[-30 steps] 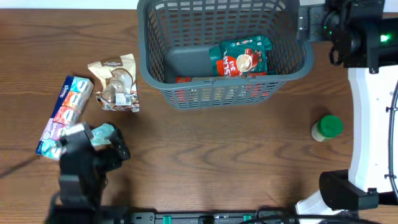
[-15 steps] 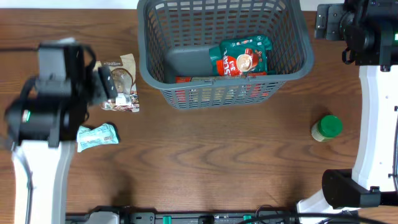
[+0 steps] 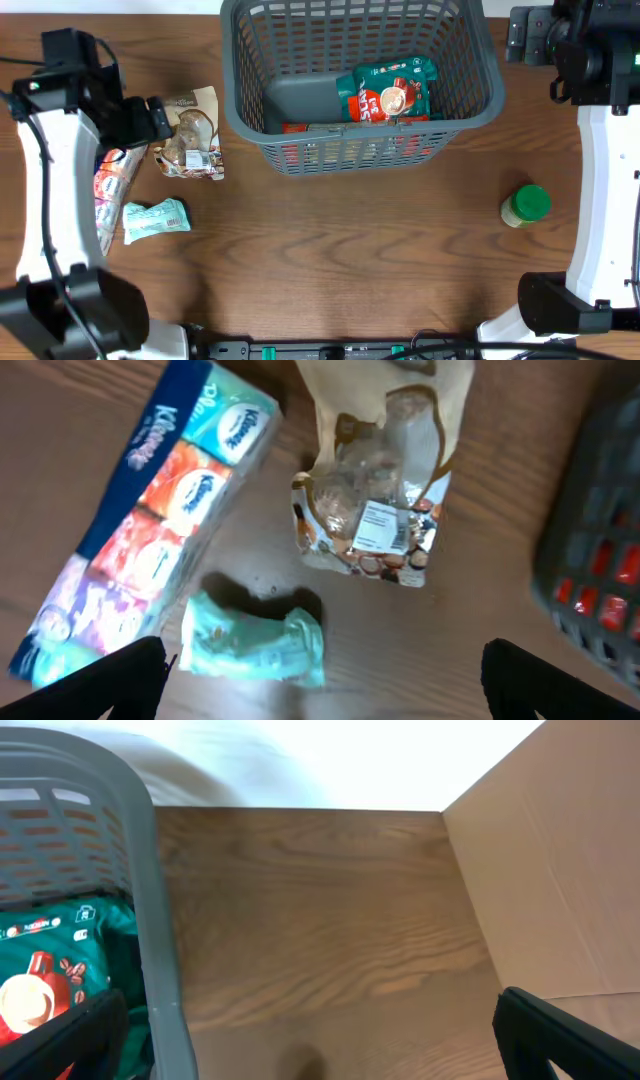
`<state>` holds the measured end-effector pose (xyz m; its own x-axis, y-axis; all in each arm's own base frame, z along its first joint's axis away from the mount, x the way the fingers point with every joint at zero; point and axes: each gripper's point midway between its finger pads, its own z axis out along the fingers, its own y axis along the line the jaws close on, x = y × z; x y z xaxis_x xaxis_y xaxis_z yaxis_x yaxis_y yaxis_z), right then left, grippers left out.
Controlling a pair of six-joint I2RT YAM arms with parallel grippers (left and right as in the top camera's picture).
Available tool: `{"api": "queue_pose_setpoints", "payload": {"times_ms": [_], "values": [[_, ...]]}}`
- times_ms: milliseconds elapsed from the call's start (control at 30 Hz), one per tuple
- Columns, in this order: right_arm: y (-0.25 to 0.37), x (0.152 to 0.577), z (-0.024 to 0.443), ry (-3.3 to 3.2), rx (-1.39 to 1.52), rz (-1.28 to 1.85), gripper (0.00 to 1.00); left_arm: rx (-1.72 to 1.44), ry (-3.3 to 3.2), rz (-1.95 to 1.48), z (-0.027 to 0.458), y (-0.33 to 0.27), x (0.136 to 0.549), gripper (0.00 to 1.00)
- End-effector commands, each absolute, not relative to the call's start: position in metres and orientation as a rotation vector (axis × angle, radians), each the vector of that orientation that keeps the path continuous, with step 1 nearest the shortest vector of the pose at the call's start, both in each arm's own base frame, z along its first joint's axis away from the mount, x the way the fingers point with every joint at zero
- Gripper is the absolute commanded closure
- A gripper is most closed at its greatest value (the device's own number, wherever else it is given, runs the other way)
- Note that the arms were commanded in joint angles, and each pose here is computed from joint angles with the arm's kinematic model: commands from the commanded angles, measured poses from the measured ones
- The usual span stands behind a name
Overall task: Pack container
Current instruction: 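Move the left gripper over the clear bag of brown snacks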
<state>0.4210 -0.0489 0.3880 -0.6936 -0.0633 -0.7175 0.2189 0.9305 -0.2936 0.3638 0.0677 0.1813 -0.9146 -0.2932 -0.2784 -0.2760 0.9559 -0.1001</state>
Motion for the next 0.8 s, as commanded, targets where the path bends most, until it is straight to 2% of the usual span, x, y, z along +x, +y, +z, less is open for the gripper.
{"api": "queue_pose_setpoints", "payload": {"times_ms": [0,367,767], "values": [[-0.053,0.419,0.387,2.301,0.129,-0.478,0.01,-0.278,2.829,-0.163,0.172,0.059,0.377,0.01],[-0.053,0.417,0.385,2.312,0.127,-0.480,0.01,-0.143,2.855,-0.179,0.137,0.031,0.408,0.01],[-0.053,0.413,0.381,2.337,0.121,-0.485,0.01,-0.172,2.908,-0.180,0.096,0.022,0.423,0.01]]}}
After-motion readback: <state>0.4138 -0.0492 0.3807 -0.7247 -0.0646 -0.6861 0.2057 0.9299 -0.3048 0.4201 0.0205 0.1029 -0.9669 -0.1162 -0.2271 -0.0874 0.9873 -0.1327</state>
